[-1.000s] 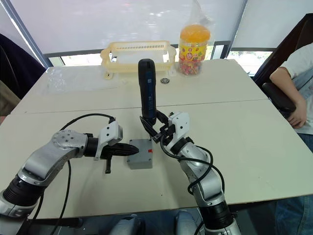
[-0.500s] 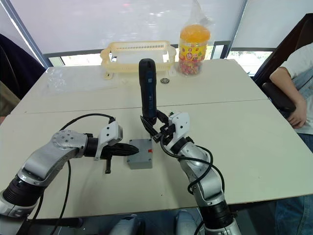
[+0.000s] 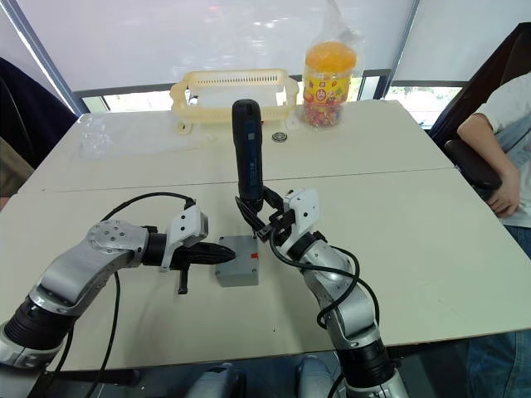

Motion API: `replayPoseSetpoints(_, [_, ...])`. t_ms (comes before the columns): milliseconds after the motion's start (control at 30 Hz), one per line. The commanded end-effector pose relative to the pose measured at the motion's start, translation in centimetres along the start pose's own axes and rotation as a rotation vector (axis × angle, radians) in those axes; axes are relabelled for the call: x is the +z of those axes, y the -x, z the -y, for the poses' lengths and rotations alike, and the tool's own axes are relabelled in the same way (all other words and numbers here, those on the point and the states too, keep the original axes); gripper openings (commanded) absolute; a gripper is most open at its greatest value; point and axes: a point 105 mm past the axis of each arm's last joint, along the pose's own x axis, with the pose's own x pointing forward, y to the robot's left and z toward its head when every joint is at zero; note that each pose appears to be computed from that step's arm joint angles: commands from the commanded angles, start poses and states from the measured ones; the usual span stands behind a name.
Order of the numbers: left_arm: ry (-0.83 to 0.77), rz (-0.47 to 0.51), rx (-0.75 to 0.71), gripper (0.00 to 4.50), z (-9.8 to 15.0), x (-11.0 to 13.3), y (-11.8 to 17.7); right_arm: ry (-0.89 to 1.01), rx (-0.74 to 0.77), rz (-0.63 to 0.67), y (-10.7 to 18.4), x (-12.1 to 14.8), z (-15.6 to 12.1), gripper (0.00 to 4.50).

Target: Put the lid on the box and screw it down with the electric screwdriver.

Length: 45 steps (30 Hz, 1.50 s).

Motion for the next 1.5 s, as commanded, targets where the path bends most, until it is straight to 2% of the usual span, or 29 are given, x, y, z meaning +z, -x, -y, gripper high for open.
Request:
replayPoseSetpoints(33, [0.031, -0.042, -0.012, 0.06, 0.4, -1.1, -0.1, 0.026, 0.037, 0.117, -0.2, 3.0, -1.1, 1.78])
replayPoseSetpoints(367, [0.031, -0.046, -0.015, 0.06, 0.6, -1.2, -0.1, 0.029, 0.041, 0.154, -0.2, 4.3, -1.3, 1.78])
replayPoseSetpoints(600, [0.031, -0.046, -0.018, 0.06, 0.6, -1.2, -0.1, 0.009, 0.045, 0.133, 0.1, 3.9, -1.8, 1.78])
replayPoseSetpoints(1500, [0.03, -0.047, -0.01, 0.06, 0.4, -1.1, 0.0, 0.055, 0.003, 0.09, 0.1, 1.7, -0.6, 1.78])
